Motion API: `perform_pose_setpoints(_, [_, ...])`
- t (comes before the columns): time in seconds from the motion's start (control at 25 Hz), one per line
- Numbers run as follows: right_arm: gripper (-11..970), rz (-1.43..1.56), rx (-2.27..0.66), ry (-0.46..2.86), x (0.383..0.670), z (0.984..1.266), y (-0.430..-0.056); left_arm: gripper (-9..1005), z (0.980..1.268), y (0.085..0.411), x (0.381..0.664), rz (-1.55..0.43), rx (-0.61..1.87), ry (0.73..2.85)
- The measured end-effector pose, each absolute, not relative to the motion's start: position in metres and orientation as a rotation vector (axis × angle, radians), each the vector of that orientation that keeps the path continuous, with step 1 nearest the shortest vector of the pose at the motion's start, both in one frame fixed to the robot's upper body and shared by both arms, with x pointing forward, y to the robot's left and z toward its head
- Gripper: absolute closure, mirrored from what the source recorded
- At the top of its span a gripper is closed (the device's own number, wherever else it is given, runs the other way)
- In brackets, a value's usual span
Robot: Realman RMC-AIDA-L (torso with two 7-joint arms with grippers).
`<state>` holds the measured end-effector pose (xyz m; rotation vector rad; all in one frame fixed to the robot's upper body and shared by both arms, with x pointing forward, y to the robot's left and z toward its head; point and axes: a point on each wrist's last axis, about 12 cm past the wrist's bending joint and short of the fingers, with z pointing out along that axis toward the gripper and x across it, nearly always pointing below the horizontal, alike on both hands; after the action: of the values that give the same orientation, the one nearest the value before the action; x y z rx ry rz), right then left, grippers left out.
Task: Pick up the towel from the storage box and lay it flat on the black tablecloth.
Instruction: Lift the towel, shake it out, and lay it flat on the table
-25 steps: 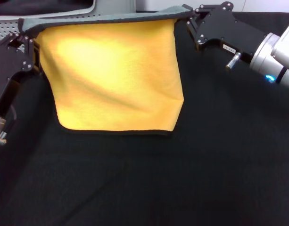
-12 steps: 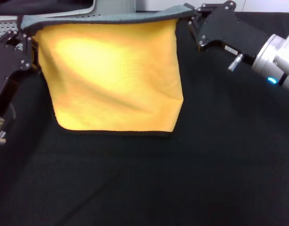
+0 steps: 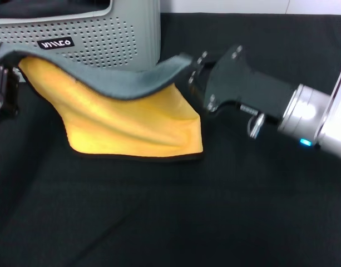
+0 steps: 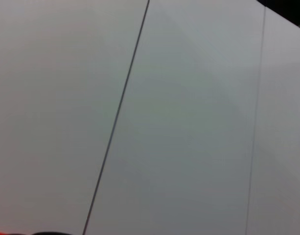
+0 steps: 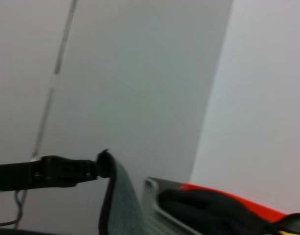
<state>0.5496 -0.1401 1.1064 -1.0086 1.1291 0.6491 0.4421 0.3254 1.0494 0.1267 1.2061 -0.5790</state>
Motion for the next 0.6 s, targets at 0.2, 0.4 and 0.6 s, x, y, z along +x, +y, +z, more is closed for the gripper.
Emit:
perform_pose_setpoints(0.2, [936,0.672,-1.063,1.105,0.530,1.102,-0.133,958,1.047,0.332,0.424,-0.601,0.153,1.225])
perform_pose_setpoints(0.4, [935,0.674,-1.099,1.061,0.511,1.104,-0.131,958,1.048,0.342,0.405,-0.617,0.159,1.223])
perform_pose_setpoints(0.6, [935,0.720,-1.146,1.032,0.489,1.101,-0.121,958,1.049,0.349,0.389,-0.621,0.152,1.225])
